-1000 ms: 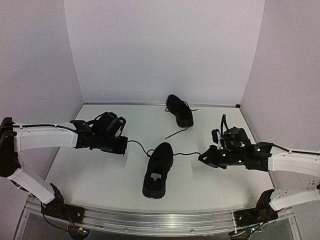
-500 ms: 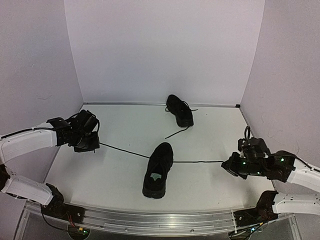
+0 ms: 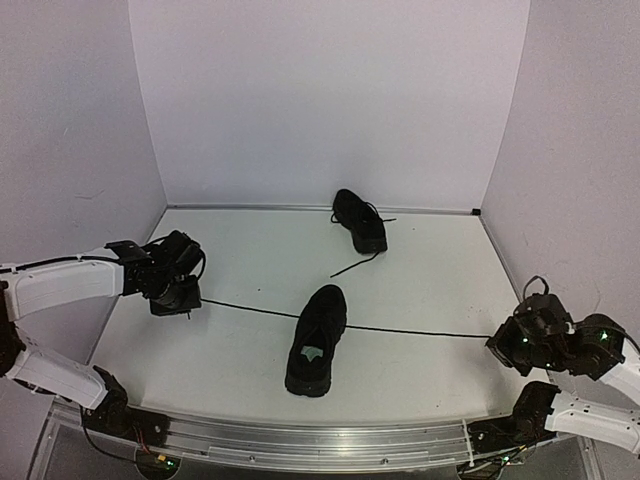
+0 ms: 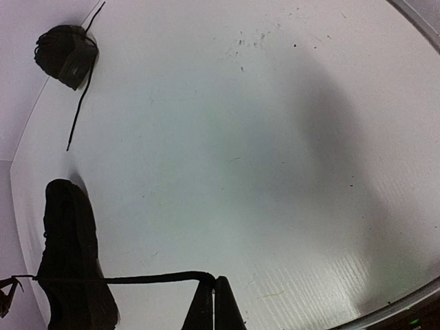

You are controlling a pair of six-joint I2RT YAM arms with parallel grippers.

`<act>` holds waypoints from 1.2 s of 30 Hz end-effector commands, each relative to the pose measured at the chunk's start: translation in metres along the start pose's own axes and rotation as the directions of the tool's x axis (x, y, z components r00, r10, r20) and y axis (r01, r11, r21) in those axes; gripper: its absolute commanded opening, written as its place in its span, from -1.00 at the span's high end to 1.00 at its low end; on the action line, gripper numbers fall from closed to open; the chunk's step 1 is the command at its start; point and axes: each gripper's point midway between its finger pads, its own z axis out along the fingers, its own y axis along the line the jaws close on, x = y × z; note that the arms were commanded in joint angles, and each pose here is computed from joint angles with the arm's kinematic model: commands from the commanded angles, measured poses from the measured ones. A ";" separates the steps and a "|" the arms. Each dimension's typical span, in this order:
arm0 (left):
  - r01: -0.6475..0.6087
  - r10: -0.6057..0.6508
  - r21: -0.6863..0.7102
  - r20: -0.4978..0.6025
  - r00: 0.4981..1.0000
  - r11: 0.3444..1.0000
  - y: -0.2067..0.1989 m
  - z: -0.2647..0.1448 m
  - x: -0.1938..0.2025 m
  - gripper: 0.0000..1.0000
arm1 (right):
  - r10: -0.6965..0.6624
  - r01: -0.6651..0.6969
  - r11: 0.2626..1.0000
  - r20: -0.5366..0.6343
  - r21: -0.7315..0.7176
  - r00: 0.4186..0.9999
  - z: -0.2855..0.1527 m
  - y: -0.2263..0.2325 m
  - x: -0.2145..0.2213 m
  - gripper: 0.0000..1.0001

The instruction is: Tie the shoes

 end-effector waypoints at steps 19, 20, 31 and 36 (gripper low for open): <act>-0.307 0.355 0.441 -0.028 0.934 0.843 -0.083 -0.014 0.013 -0.56 | -0.521 0.484 0.839 -0.111 -0.251 0.846 0.029 0.117 0.031 -0.74; -0.316 0.373 0.482 -0.024 0.928 0.817 -0.093 -0.015 0.015 -0.59 | -0.561 0.516 0.811 -0.116 -0.277 0.820 0.035 0.127 0.036 -0.72; -0.504 0.614 0.594 0.022 0.789 0.627 -0.154 0.002 0.032 -0.59 | -0.840 0.681 0.524 -0.179 -0.511 0.512 0.102 0.187 0.111 -0.62; -0.584 0.695 0.655 0.123 0.708 0.479 -0.179 -0.005 0.054 -0.59 | -0.888 0.671 0.424 -0.135 -0.609 0.439 0.113 0.204 0.133 -0.57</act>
